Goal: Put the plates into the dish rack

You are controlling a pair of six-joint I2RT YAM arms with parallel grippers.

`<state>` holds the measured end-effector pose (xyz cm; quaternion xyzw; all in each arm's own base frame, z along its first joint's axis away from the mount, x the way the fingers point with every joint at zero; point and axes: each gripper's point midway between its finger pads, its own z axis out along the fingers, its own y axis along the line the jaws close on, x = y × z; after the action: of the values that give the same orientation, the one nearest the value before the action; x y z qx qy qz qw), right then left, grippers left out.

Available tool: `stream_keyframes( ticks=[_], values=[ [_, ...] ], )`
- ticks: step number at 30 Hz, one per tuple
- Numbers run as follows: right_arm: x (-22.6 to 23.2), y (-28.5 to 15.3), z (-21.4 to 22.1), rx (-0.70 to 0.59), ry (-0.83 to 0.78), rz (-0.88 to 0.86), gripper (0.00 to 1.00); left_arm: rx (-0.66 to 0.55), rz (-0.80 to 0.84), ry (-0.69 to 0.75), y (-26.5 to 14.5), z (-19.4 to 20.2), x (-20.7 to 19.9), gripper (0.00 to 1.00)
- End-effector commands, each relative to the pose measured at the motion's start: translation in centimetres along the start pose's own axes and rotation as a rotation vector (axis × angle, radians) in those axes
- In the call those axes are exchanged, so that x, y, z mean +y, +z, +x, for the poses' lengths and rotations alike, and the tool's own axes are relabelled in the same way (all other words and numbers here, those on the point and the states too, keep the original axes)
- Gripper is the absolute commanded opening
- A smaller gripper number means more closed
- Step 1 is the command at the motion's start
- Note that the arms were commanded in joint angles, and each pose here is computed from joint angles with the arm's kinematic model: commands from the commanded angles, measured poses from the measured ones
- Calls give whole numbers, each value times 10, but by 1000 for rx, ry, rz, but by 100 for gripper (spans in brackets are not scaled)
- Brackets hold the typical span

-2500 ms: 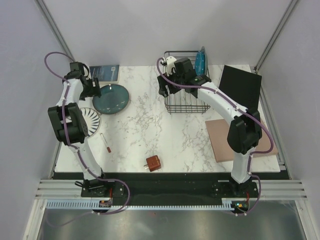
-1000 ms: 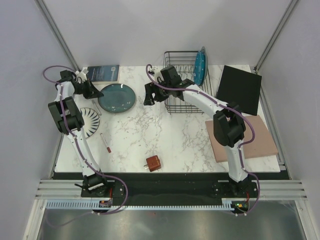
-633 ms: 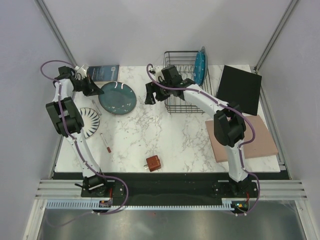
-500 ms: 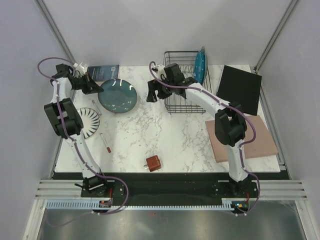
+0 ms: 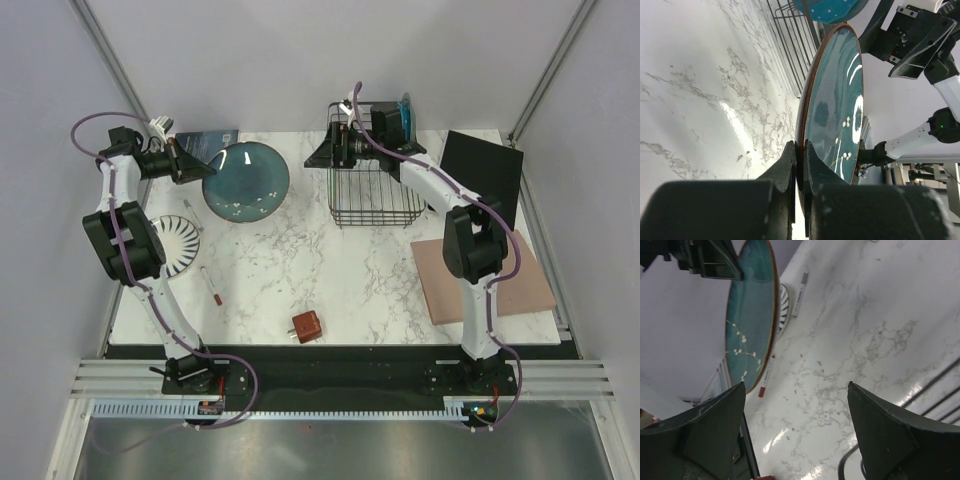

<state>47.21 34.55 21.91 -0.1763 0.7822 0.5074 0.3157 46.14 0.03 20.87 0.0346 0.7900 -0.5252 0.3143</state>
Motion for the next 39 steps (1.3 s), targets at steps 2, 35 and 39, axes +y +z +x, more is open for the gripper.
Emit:
stream_keyframes(
  ticks=[2,35,39],
  values=[
    [48,18,10,44,35,-261,90,-26,278,1,-13,-8,-87,2],
    [93,56,5,-6,-32,-235,0,35,261,-54,15,9,-80,12],
    [93,51,-7,-37,-69,-191,0,32,204,-39,16,9,-75,42]
  ],
)
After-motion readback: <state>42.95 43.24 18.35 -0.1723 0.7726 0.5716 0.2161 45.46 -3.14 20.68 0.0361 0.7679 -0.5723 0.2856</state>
